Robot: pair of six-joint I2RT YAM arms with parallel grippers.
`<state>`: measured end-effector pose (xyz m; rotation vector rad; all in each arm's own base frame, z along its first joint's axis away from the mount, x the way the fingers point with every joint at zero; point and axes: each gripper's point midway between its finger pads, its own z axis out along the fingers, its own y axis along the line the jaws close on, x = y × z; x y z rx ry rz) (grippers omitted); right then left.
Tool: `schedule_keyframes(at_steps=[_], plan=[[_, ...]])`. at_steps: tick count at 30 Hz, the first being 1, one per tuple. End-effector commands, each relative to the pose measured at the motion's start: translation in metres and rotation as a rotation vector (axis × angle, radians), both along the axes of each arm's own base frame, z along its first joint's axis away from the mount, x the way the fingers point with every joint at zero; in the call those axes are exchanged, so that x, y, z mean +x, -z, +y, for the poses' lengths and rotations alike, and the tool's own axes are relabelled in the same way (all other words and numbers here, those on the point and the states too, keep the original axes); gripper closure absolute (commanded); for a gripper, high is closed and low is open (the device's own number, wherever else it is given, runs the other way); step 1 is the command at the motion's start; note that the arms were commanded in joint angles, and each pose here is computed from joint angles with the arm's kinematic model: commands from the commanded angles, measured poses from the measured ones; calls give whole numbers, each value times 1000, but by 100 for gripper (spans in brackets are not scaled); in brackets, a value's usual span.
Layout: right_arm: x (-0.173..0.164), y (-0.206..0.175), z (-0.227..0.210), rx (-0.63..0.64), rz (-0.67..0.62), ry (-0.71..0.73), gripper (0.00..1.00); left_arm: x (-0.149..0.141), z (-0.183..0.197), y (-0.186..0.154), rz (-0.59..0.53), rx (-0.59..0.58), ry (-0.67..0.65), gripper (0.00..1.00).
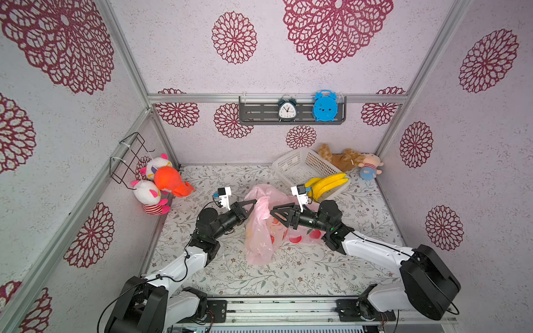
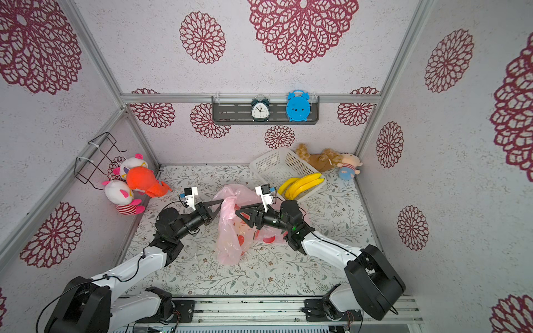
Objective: Place the banana into a plastic bag & tie a knot
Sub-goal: Cross the plastic bag at the center of the board, then tie the plastic bag at the center of the board.
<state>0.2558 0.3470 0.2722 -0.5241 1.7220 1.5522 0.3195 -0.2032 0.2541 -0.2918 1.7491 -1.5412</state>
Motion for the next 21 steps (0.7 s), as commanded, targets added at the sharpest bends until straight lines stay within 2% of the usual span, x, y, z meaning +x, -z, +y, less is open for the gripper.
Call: schedule_keyframes(at_steps=[1, 10, 13, 15, 17, 19, 21], plan=[[-14, -36, 13, 90, -14, -87, 47, 2, -3, -9, -32, 7, 4, 100], [-25, -42, 19, 95, -16, -119, 51, 1, -4, -7, -30, 8, 4, 100], [-28, -44, 20, 88, -18, -125, 56, 1, -4, -6, -29, 9, 3, 100], [-30, -42, 23, 81, -13, -133, 65, 1, -3, -6, -31, 8, -2, 100], [-29, -40, 25, 74, -9, -134, 77, 1, -3, -6, -30, 9, -1, 100], [-28, -38, 24, 60, -7, -119, 99, 1, -3, -6, -29, 6, -1, 100], [-25, -34, 19, 14, -16, -76, 100, 0, -2, -7, -30, 10, -8, 100]])
